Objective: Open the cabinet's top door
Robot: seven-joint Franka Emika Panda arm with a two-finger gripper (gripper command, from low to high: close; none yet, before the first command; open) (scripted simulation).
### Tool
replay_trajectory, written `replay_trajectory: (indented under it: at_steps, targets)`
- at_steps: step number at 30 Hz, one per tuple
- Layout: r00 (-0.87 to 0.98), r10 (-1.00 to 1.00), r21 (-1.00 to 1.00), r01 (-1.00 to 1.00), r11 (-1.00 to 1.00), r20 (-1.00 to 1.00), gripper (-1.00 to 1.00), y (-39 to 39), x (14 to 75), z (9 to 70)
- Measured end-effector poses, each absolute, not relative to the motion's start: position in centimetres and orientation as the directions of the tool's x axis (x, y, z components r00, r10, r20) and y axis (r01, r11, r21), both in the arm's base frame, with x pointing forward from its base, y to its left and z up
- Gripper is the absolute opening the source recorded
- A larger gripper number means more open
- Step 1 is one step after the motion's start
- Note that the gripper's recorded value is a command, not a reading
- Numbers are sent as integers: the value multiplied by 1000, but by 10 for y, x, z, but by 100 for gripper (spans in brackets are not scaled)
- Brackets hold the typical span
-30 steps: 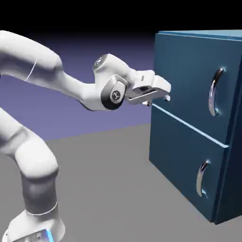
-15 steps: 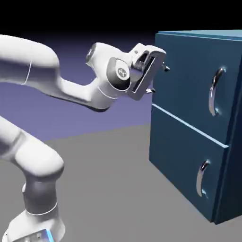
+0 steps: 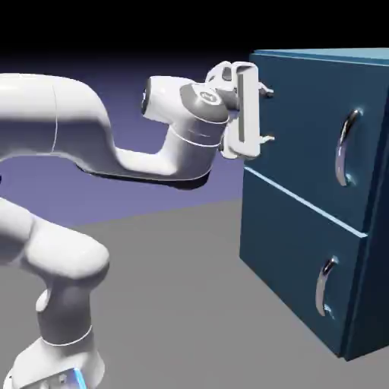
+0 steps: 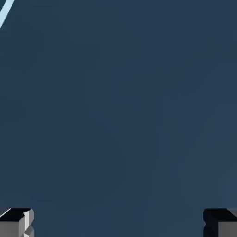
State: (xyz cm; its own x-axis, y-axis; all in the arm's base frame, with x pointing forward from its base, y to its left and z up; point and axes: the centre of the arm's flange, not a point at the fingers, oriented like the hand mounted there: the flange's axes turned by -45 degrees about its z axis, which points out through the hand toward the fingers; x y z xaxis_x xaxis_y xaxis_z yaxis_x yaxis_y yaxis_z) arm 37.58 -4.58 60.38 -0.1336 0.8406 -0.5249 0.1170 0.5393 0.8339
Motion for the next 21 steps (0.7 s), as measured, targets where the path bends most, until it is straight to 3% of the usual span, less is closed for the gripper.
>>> replay_trajectory:
  at_steps: [11,21]
  targets:
    - [-79,488,490,-4,872,-869,100,-98,395,579]
    - [-8,59,59,-39,997,-998,100,-148,424,534]
